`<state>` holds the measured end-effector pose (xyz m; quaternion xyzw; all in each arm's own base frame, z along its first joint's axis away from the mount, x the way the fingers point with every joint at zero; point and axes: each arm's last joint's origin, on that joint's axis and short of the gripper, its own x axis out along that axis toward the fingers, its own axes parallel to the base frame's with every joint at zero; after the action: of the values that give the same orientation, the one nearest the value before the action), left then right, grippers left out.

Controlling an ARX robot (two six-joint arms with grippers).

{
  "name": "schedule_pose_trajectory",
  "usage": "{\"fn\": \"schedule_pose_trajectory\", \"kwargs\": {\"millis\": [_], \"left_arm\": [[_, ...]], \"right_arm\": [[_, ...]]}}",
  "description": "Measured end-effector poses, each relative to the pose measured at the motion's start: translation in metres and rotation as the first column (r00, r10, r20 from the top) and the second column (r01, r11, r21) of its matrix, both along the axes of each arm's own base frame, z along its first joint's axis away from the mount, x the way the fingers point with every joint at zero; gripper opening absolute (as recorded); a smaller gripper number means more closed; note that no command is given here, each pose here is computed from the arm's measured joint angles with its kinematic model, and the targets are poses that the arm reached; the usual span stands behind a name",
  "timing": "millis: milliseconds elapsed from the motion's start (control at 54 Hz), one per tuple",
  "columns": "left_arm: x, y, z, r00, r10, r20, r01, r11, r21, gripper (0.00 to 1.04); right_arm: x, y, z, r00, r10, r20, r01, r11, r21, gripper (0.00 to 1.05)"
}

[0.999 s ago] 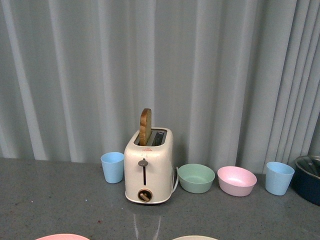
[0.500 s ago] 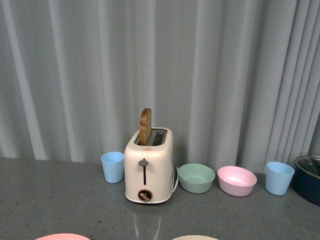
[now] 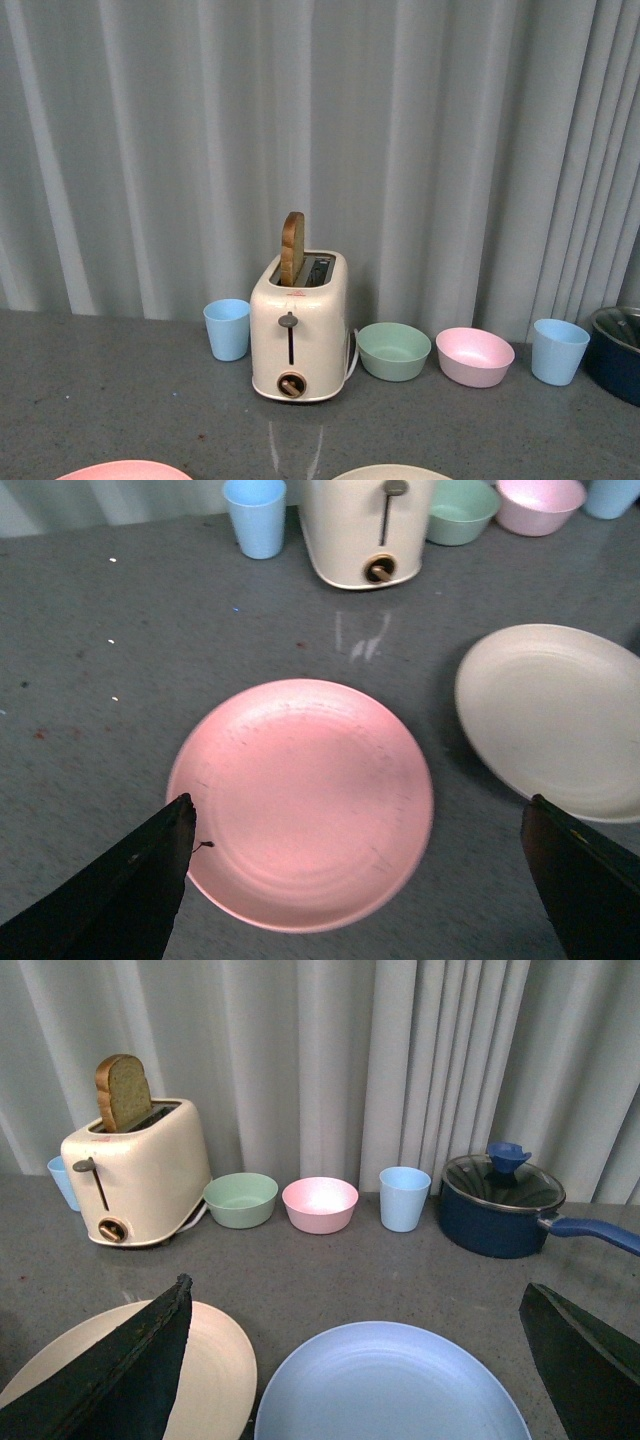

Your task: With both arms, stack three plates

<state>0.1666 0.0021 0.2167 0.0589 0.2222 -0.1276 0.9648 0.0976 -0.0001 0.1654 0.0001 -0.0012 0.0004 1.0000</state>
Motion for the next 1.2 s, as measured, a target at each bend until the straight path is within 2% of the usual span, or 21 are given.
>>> {"fn": "schedule_pose_trajectory", "kwargs": {"millis": [111, 278, 407, 500, 907, 1203], "left_arm": [[0.049, 0.005, -0.006, 0.994, -0.011, -0.111, 0.018, 0.998, 0.06, 0.98], [0.105, 0.012, -0.032, 0.934, -0.079, -0.348, 0.127, 0.985, 0.117, 0.98], [0.145, 0.025, -0.044, 0.901, -0.036, -0.433, 0.126, 0.975, 0.183, 0.98], [0.161, 0.033, -0.051, 0.873, -0.028, -0.487, 0.132, 0.975, 0.179, 0.98], [0.193, 0.053, -0.082, 0.782, 0.066, -0.62, 0.085, 0.974, 0.211, 0.98], [0.205, 0.058, -0.103, 0.766, 0.142, -0.626, 0.037, 0.964, 0.264, 0.98]], "right_arm": [[0.0, 0.0, 0.0, 1.0, -0.002, 0.0, 0.002, 1.0, 0.0, 0.97], [0.0, 0.0, 0.0, 1.0, -0.002, 0.0, 0.002, 1.0, 0.0, 0.97], [0.0, 0.0, 0.0, 1.0, -0.002, 0.0, 0.002, 1.0, 0.0, 0.97], [0.0, 0.0, 0.0, 1.0, -0.002, 0.0, 0.002, 1.0, 0.0, 0.97], [0.0, 0.0, 0.0, 1.0, -0.002, 0.0, 0.002, 1.0, 0.0, 0.97], [0.0, 0.0, 0.0, 1.0, -0.002, 0.0, 0.002, 1.0, 0.0, 0.97]]}}
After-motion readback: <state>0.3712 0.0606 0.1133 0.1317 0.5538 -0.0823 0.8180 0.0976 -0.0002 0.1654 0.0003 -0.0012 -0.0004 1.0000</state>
